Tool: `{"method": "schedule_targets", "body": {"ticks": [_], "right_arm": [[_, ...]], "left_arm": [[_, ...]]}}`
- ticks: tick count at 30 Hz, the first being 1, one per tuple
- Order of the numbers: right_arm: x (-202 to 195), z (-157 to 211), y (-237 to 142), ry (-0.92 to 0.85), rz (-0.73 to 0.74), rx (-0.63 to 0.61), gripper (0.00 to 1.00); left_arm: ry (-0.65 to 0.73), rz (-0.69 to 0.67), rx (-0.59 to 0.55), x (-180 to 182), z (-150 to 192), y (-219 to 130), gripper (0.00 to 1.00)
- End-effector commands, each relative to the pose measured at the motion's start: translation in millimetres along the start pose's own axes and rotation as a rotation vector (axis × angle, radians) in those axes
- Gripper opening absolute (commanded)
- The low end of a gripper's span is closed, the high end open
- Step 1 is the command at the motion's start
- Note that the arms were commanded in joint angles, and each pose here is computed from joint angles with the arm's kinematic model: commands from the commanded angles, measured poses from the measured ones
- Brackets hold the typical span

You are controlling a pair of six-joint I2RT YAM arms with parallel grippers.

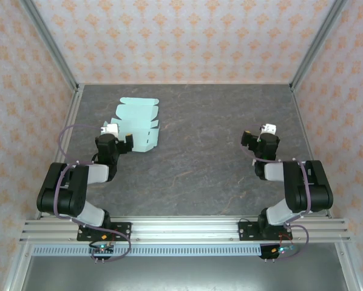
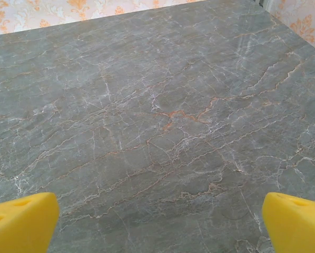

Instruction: Fold the paper box

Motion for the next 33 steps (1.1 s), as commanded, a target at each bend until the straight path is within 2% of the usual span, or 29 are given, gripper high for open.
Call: {"method": "schedule_targets", "body": {"ticks": [1, 25, 29, 31, 33], "right_arm": [[1.7, -7.3, 0.6, 0.009, 0.003, -0.017, 0.99], [-3.2, -9.9, 0.9, 0.029, 0.023, -0.019, 0.99], [-12.7, -33.2, -14.4, 0.061, 0.105, -0.042, 0.99], [-22.2, -56.4, -34.4, 0.118, 0.165, -0.120, 0.99], [-35.6, -78.8, -59.3, 0.259, 0.230, -0.215, 0.99]], "left_arm": [[0.008, -0.029, -0.043, 3.7, -16.1, 0.2, 1.00], [0.008, -0.030, -0.044, 3.6, -16.0, 0.2, 1.00], [-0.026, -0.155, 0.014, 30.0, -38.1, -18.4, 1.00], [-0.086, -0.255, -0.003, 50.3, -50.9, -39.1, 1.00], [-0.193, -0.335, -0.019, 67.8, -58.9, -61.2, 1.00]]}}
Point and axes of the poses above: each hand's point on the last joint's axis, 136 mm out from that joint toward the fingers, its own y axis out along the fingers, its own x axis along the line the jaws close on, z = x × y, the point moved 1 cm from there along -y, back along the fingers, and after that the axes turned 9 degrees about y, right-handed, at the moved point
